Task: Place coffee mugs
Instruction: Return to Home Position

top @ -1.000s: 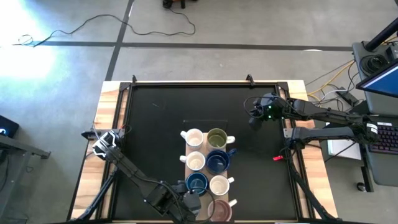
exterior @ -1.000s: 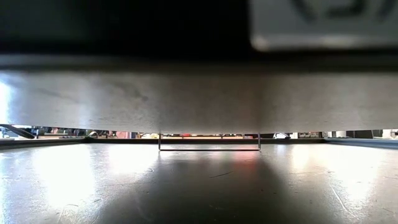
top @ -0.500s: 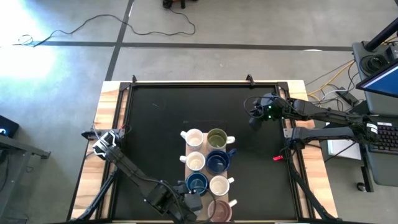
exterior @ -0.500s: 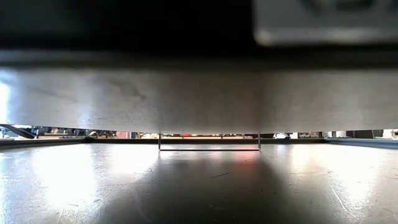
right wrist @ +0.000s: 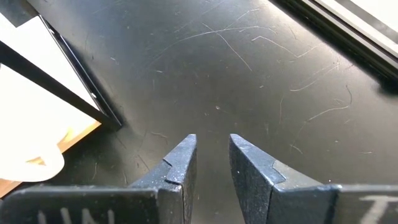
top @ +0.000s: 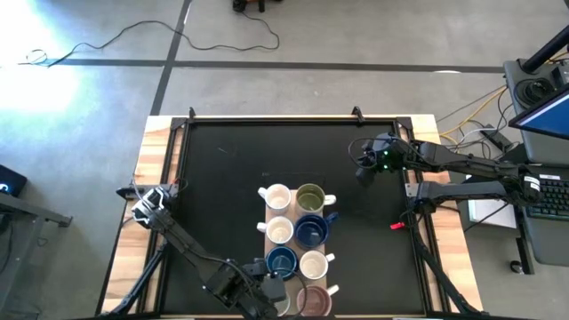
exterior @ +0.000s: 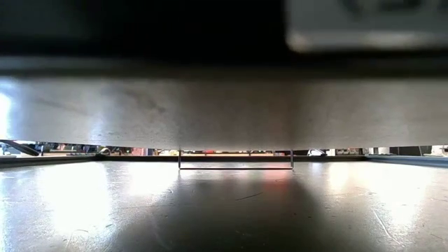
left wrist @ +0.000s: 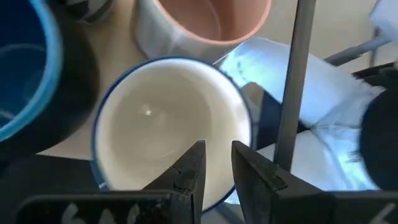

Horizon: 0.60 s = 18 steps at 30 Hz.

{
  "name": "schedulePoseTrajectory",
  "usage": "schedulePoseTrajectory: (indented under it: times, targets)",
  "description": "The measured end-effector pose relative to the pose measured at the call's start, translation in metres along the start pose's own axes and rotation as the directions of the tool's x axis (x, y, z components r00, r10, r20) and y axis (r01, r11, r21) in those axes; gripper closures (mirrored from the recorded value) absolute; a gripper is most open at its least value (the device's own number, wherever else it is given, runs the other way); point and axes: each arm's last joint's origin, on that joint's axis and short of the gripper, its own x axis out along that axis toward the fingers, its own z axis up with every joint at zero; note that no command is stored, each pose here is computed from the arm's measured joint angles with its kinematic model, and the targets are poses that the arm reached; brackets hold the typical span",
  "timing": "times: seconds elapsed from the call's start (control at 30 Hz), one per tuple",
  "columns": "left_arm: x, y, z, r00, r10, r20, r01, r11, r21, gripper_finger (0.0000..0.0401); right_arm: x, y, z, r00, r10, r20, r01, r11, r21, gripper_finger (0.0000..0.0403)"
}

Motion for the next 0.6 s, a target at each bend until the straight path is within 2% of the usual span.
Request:
schedulePoseTrajectory:
  times: [0.17,0.37,0.47,0.6]
  targets:
    - [-0.017,0.004,-0.009,0.992,0.118,0.039,-0.120,0.992,0.048,0.0338,0.000,0.000,0.000,1.000,0.000,0.000,0.000,1.000,0.000,0.0319]
    - [-0.033,0.013,-0.022,0.968,0.250,0.016,-0.250,0.961,0.117,0.0333,0.000,0.000,0.000,1.000,0.000,0.000,0.000,1.000,0.000,0.0319]
    - [-0.051,0.019,-0.025,0.950,0.311,0.024,-0.311,0.940,0.141,0.0333,0.000,0.000,0.000,1.000,0.000,0.000,0.000,1.000,0.000,0.0319]
    - [-0.067,0.031,-0.029,0.898,0.436,0.054,-0.438,0.882,0.173,0.0333,0.000,0.000,0.000,1.000,0.000,0.000,0.000,1.000,0.000,0.0319]
